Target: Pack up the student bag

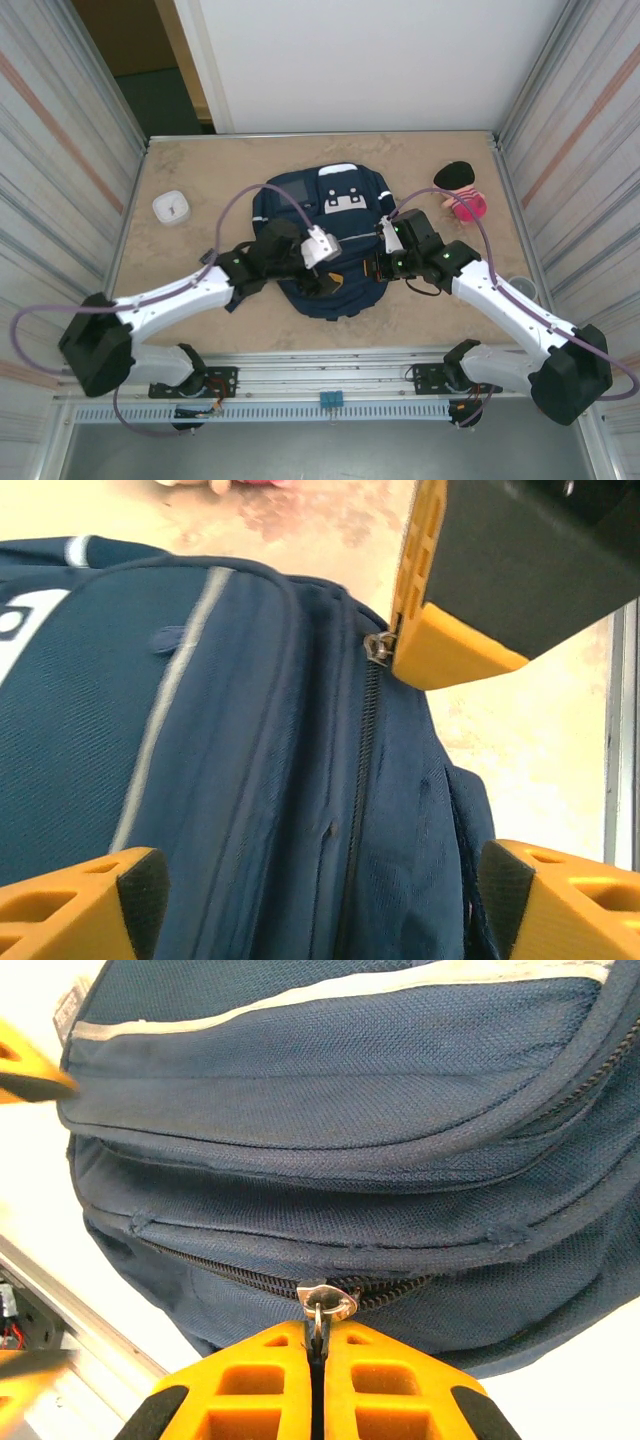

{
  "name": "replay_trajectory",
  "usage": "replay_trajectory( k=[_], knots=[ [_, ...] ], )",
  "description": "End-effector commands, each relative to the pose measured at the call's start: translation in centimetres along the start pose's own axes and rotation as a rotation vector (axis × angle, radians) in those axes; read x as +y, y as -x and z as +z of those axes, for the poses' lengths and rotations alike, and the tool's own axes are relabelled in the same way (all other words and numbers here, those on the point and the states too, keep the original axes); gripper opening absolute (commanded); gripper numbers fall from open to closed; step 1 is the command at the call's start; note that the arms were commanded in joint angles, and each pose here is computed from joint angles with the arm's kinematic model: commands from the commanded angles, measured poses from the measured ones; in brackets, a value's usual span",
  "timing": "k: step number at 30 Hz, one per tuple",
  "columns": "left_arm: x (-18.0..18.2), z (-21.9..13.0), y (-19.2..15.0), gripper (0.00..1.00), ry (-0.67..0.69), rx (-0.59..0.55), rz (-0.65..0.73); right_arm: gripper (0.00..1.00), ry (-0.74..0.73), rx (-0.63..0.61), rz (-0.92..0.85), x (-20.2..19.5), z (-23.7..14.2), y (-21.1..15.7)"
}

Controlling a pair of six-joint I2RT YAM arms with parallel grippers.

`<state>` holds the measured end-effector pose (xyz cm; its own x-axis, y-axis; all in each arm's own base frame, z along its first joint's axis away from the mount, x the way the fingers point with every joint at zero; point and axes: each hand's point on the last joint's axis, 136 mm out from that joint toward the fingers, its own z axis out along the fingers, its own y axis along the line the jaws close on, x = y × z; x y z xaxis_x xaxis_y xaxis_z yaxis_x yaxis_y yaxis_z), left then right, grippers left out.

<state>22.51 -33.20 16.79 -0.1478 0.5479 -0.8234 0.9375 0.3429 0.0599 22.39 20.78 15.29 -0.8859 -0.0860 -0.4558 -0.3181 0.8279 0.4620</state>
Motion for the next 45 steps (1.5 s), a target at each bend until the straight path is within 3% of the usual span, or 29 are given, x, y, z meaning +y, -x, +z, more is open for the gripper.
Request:
replay_trajectory(
  k=[1,4,9,11,19,30,33,35,36,40,41,45],
  knots=[
    [-0.2,1.7,1.4,0.77,-0.014,-0.022,0.140,0.00,0.092,-0.054,-0.067,2.4,-1.5,1.1],
    [0.6,2.9,1.1,0.62,0.025,-0.017,0.133,0.00,0.098,-0.058,-0.064,2.3,-1.8,1.0],
    [0.7,2.5,0.9,0.13,0.037,-0.020,0.175,0.00,0.043,-0.076,-0.005,-0.1,-2.0,1.1],
    [0.1,1.9,0.6,0.01,0.019,-0.020,0.211,0.00,-0.002,-0.090,0.047,-2.1,-2.0,1.5],
    [-1.7,-0.9,-0.4,0.00,-0.034,-0.054,0.300,0.00,-0.139,-0.170,0.259,-10.4,-1.5,4.7],
    [-3.9,-3.2,-0.5,0.00,-0.129,-0.105,0.360,0.00,-0.183,-0.263,0.343,-17.1,0.6,10.6],
    [-3.7,-3.4,-0.7,0.00,-0.113,-0.101,0.352,0.00,-0.149,-0.261,0.348,-17.8,1.0,11.4],
    [-2.0,-3.3,-0.9,0.00,-0.023,-0.063,0.318,0.00,-0.105,-0.253,0.306,-16.6,1.0,11.5],
    [-1.3,-3.3,-1.2,0.04,0.010,-0.038,0.304,0.00,-0.075,-0.246,0.274,-15.5,0.9,11.3],
    [-0.3,-3.1,-0.7,0.54,0.054,-0.030,0.259,0.00,0.051,-0.177,0.147,-9.6,0.7,9.2],
    [-0.1,-3.2,-0.2,0.62,0.060,-0.041,0.237,0.00,0.062,-0.160,0.131,-8.6,0.8,8.6],
    [-0.4,-3.1,2.6,0.78,0.080,-0.074,0.195,0.00,0.090,-0.101,0.093,-5.2,0.4,5.6]
  ],
)
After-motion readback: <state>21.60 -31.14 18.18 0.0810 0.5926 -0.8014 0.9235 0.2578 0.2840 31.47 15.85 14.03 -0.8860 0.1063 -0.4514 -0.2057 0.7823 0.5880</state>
